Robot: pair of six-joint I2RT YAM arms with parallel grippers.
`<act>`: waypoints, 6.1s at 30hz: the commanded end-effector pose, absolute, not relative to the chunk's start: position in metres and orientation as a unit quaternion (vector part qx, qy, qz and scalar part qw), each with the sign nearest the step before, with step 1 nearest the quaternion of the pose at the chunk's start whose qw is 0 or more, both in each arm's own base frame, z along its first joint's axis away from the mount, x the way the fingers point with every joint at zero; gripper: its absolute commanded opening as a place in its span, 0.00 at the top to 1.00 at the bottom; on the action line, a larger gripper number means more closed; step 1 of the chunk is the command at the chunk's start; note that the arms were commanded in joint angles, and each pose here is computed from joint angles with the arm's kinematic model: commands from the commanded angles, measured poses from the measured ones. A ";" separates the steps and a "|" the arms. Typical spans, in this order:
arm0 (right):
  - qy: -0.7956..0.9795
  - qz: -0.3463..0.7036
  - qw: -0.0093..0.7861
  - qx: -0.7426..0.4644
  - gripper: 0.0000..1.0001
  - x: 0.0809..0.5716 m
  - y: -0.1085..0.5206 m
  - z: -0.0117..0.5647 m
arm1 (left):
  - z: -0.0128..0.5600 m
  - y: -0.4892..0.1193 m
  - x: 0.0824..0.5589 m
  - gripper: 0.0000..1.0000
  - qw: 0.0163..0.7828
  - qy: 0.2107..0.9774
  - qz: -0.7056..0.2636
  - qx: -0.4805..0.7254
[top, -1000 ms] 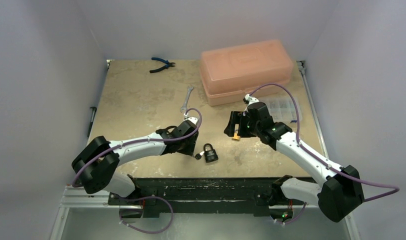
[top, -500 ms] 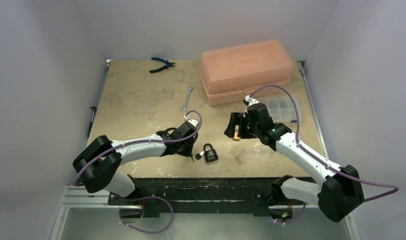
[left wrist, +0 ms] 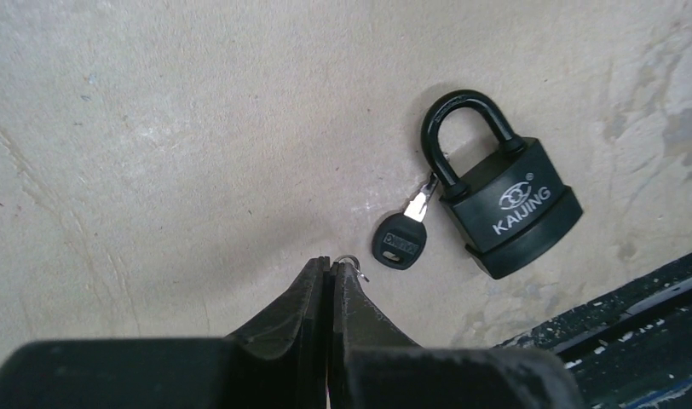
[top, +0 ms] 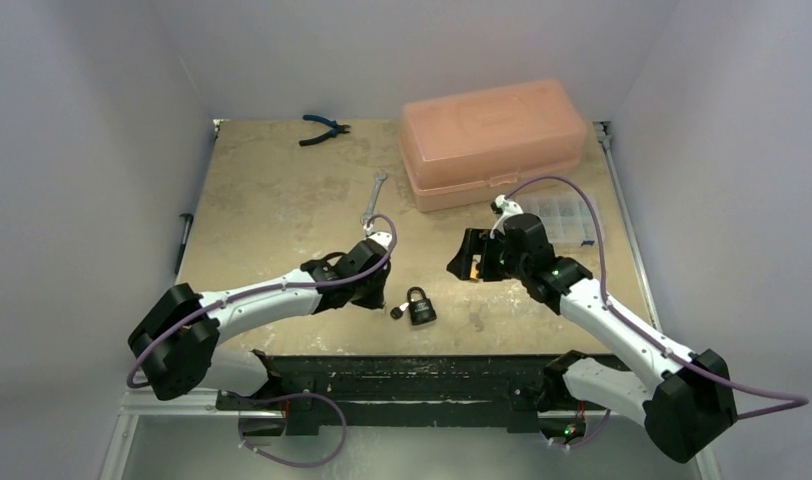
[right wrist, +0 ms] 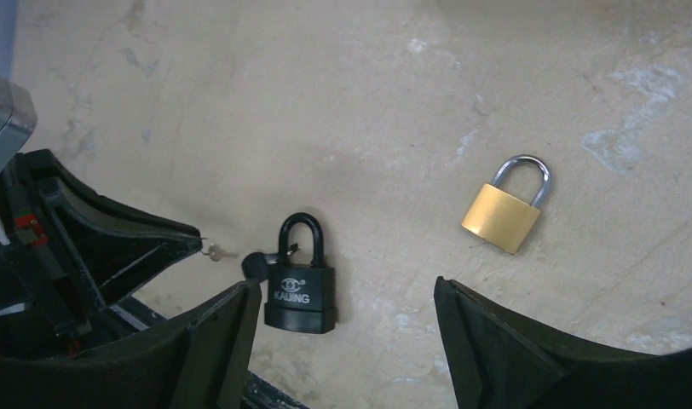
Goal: Unlock with the key
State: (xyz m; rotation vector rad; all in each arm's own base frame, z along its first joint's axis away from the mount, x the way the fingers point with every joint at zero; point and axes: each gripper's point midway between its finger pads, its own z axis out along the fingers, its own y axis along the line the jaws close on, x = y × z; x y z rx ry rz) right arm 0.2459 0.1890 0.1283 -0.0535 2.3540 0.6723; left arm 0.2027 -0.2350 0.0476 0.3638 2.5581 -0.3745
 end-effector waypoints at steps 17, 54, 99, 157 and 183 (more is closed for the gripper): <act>0.657 0.539 0.504 -0.156 0.23 0.201 0.243 0.237 | 0.192 -0.267 0.229 1.00 0.347 0.906 -0.237 0.055; 0.523 0.465 0.653 -0.290 0.38 0.200 0.308 0.237 | 0.256 -0.286 0.211 1.00 0.337 0.875 -0.346 0.034; 0.538 0.459 0.644 -0.293 1.00 0.203 0.315 0.237 | 0.248 -0.275 0.210 1.00 0.345 0.875 -0.338 0.009; 0.763 0.419 0.270 -0.410 1.00 0.125 0.291 0.222 | 0.263 -0.292 0.135 0.48 0.443 0.670 -0.497 0.328; 0.740 0.440 0.266 -0.434 1.00 0.113 0.291 0.225 | 0.247 -0.302 0.128 0.69 0.399 0.668 -0.488 0.395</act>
